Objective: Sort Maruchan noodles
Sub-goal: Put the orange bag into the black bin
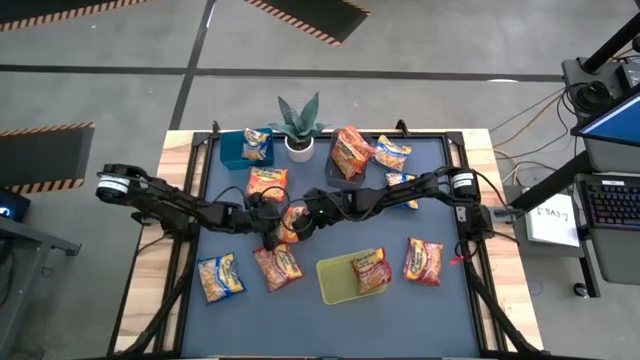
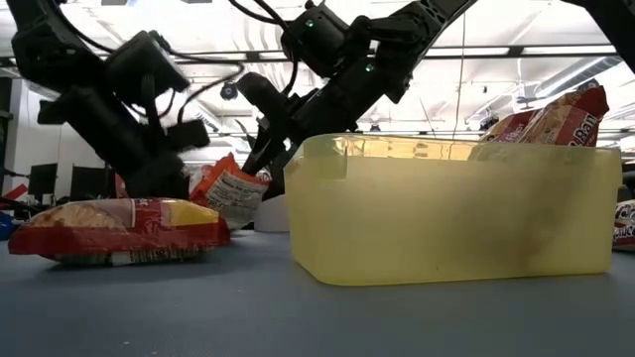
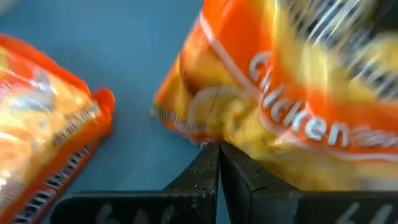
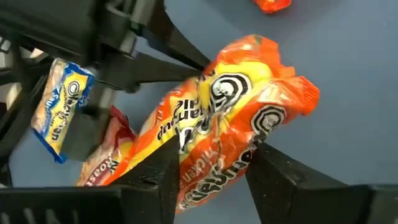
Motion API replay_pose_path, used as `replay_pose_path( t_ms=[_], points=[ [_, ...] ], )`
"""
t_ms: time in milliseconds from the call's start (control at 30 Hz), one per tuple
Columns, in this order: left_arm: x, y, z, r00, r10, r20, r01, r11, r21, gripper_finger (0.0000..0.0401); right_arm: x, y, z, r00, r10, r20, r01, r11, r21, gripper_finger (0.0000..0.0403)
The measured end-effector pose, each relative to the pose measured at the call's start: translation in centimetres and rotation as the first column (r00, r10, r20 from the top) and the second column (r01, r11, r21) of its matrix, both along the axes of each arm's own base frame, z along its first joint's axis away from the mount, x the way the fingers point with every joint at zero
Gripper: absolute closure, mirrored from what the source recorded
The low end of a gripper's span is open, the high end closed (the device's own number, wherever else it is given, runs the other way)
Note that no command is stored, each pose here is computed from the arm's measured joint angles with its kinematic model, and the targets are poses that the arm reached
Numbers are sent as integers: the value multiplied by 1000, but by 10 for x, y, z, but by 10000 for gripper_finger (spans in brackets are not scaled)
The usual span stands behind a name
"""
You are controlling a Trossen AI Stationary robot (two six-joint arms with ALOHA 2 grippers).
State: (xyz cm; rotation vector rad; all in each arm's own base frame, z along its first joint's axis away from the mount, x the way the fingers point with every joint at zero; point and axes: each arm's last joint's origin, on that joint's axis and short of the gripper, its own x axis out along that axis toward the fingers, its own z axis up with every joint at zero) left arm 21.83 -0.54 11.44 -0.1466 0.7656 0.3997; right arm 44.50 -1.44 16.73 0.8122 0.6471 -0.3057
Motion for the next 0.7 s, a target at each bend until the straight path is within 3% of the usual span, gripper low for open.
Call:
replay_pose_path(
  t_ms=[233, 400, 567, 700],
  points=[
    [-14, 1, 32, 997, -20, 75, 19, 1000, 12, 401, 0, 0, 0, 999, 47, -5, -47, 997, -59, 265],
    [-25, 1, 55, 981, -42, 191, 37, 999, 29, 401, -1, 7, 4, 992, 123, -17, -124, 975, -185, 265],
    [-34, 0, 67, 907, -99, 410, 101, 995, 18, 391, -8, 17, 18, 987, 160, -21, -158, 927, -339, 265],
    [-43, -2, 63, 828, -133, 545, 171, 985, -19, 356, -23, 23, 27, 982, 184, -30, -180, 893, -412, 265]
  ],
)
